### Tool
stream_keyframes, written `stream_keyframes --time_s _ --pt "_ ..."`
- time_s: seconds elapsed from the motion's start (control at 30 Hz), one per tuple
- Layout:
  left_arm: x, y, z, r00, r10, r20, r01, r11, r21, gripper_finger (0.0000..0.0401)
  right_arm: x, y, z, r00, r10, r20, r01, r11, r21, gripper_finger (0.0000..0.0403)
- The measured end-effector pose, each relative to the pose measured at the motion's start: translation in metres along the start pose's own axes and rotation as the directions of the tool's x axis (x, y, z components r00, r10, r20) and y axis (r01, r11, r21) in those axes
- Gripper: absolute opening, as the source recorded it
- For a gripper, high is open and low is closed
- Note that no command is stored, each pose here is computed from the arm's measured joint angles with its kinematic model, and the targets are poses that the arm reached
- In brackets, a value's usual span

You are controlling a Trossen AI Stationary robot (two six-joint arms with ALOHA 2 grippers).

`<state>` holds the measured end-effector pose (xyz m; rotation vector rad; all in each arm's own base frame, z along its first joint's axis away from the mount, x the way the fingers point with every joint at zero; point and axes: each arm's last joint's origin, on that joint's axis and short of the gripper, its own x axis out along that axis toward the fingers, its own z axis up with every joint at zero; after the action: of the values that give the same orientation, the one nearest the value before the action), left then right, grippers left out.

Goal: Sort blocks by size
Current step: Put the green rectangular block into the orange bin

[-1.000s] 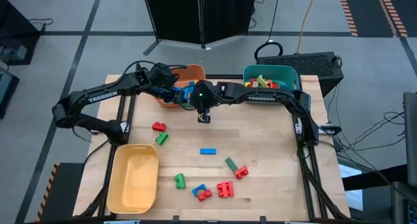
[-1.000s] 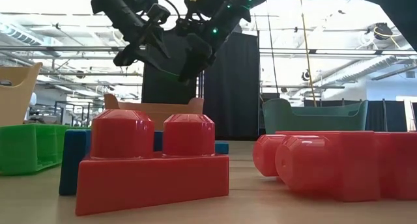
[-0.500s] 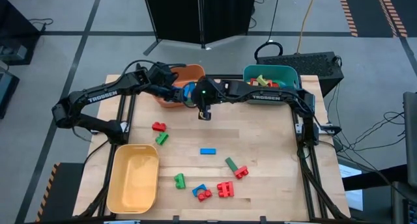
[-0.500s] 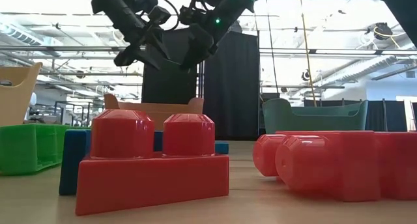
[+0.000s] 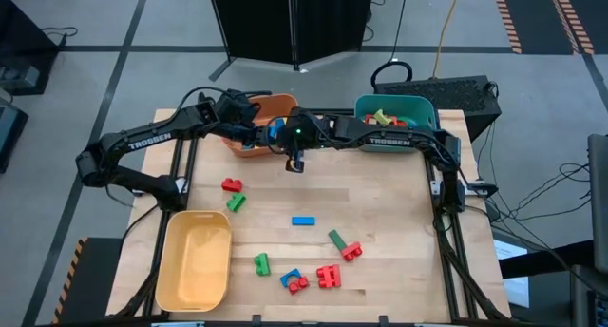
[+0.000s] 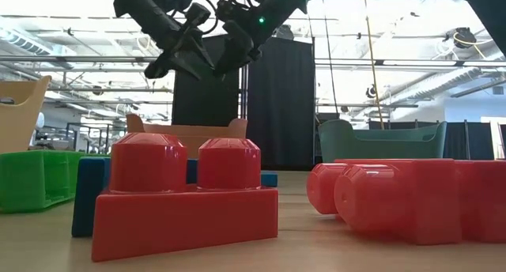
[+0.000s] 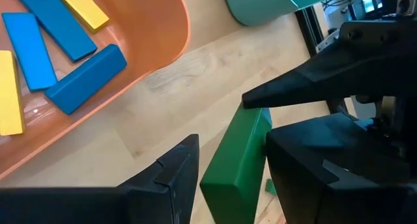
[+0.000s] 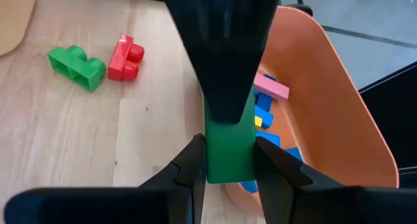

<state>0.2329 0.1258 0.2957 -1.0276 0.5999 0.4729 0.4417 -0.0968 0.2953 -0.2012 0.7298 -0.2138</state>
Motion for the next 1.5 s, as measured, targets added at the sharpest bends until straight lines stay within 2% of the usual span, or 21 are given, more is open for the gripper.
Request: stream_keyframes --time_s 0.17,0.43,0.73,0.9,1.17,1.33,1.5 --pt "0.0 -0.001 0.0 1.0 -0.019 -0.016 0.019 1.0 0.006 0.0164 0.0 -0.001 0.001 1.0 -0.014 0.004 0.014 1.0 0.002 0.0091" --pt "0.0 -0.002 0.001 0.999 -0.045 -0.015 0.046 0.999 0.025 0.0105 0.0 -0.001 0.0 0.999 -0.033 -0.003 0.033 0.999 0.004 0.0091" --pt "0.0 -0.003 0.002 0.998 -0.057 -0.009 0.057 0.997 0.06 0.007 0.0 -0.001 0.0 0.999 -0.033 -0.005 0.033 0.999 0.016 0.0094" --pt "-0.003 0.003 0.008 0.999 -0.045 0.024 0.044 0.997 0.066 0.005 0.0 -0.002 0.0 0.997 -0.073 -0.012 0.074 0.994 0.076 0.0127" --pt "-0.009 0.018 0.021 0.998 -0.004 0.07 0.0 0.998 0.059 0.0047 -0.012 -0.006 -0.002 0.982 -0.168 -0.082 0.18 0.97 0.167 0.02" --pt "-0.012 0.028 0.028 0.995 0.023 0.095 -0.03 0.997 0.069 0.0046 -0.021 -0.006 -0.006 0.978 -0.158 -0.135 0.185 0.958 0.22 0.0211" --pt "-0.005 0.039 0.032 0.991 0.1 0.088 -0.106 0.992 0.071 0.0045 -0.022 -0.004 -0.012 0.97 -0.143 -0.197 0.191 0.95 0.248 0.0209"
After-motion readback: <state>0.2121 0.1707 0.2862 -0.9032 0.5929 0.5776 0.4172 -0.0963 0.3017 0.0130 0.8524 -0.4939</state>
